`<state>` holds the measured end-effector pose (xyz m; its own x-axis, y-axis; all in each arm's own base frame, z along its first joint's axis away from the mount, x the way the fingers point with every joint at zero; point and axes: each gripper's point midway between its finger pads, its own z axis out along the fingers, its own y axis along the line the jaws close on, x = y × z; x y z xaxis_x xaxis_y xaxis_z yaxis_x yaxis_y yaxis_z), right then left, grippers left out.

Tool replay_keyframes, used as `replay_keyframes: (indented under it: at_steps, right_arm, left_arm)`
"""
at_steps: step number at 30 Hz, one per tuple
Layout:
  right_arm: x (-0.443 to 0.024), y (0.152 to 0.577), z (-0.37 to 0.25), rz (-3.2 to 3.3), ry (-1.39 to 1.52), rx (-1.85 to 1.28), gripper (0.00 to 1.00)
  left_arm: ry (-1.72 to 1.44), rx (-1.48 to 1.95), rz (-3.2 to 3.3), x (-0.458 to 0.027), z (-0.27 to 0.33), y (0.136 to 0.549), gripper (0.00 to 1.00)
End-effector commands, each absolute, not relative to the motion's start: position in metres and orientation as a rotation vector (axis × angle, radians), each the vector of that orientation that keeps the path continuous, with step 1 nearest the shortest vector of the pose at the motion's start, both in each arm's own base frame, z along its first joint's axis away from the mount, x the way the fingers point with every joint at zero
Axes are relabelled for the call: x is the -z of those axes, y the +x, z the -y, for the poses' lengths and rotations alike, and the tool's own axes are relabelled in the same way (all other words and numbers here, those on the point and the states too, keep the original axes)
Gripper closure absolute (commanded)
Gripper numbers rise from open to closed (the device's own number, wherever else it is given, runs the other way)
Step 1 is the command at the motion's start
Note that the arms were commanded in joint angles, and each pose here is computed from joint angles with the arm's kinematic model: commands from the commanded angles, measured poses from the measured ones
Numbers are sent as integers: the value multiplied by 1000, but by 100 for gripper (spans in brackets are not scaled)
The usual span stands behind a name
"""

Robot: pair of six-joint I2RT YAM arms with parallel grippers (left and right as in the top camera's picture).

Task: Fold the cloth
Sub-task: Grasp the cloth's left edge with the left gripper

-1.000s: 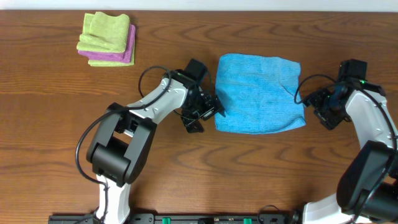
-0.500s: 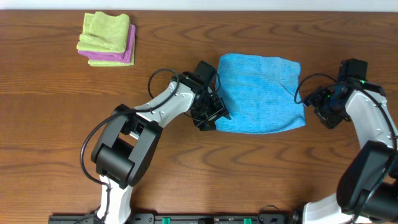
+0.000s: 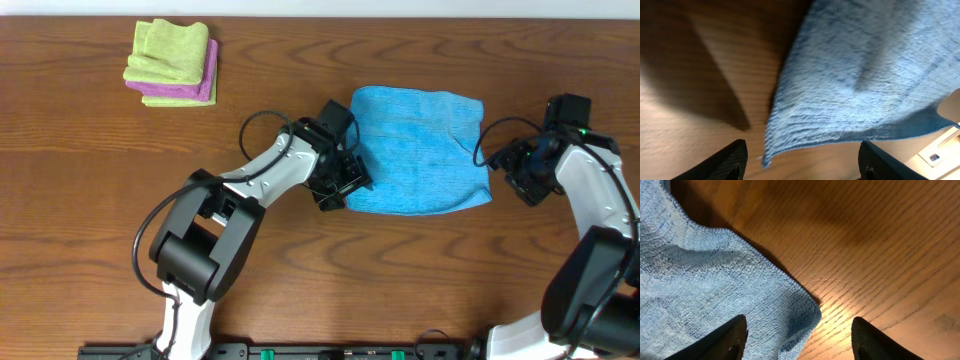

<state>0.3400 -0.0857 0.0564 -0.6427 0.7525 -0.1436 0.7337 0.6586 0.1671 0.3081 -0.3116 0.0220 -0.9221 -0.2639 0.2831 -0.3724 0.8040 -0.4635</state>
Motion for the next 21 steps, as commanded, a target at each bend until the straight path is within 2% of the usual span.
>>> replay_keyframes:
  at_steps: [1, 13, 18, 21]
  right_arm:
    - [-56, 340, 86, -2683, 1191, -122, 33]
    - [-56, 341, 86, -2681, 1189, -123, 32]
    - [-57, 344, 77, -2687, 1183, -204, 31]
    - [-57, 345, 73, -2688, 1186, -243, 31]
  left_arm:
    - [499, -755, 2813, -11, 313, 315, 28]
    - [508, -749, 2854, -4, 312, 323, 29]
    - [512, -747, 2849, -4, 313, 322, 55]
    - [504, -743, 2854, -4, 314, 320, 62]
